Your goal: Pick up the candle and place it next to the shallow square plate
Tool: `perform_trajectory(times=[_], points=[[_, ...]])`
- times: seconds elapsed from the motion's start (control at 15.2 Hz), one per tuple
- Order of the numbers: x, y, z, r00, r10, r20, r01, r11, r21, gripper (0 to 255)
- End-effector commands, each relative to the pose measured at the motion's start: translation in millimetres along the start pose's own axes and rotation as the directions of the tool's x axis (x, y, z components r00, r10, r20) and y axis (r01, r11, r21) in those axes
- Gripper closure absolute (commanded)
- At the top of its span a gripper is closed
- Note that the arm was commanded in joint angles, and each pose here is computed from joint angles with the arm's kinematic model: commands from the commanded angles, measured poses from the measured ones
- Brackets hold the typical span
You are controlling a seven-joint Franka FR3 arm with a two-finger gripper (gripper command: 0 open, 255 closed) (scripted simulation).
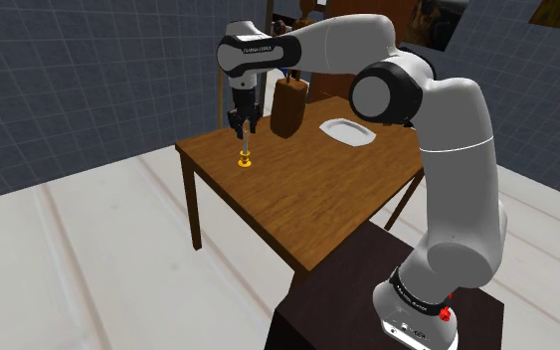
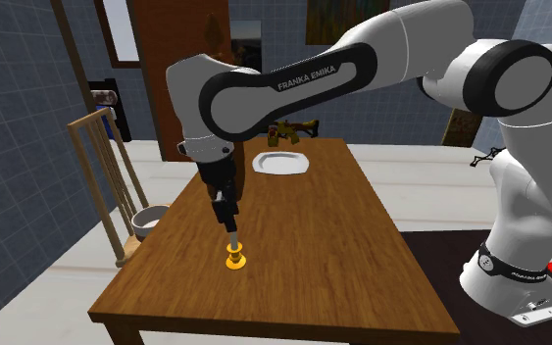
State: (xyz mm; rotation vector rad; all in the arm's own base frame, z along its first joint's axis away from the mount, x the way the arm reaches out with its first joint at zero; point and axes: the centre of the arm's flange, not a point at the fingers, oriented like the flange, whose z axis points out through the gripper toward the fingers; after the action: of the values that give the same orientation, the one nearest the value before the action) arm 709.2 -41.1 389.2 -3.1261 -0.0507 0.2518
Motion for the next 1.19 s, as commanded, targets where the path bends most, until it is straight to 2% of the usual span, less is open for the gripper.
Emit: perform_trajectory(times=[0.0,0.53,1.12], points=[[0,0,0,1.000,0.000,0.000,0.000,1.000,0.000,255],[0,0,0,1.000,0.000,0.000,0.000,1.000,0.000,255],[-8,0,-47,1.000,0.000,0.000,0.000,1.000,0.000,255]])
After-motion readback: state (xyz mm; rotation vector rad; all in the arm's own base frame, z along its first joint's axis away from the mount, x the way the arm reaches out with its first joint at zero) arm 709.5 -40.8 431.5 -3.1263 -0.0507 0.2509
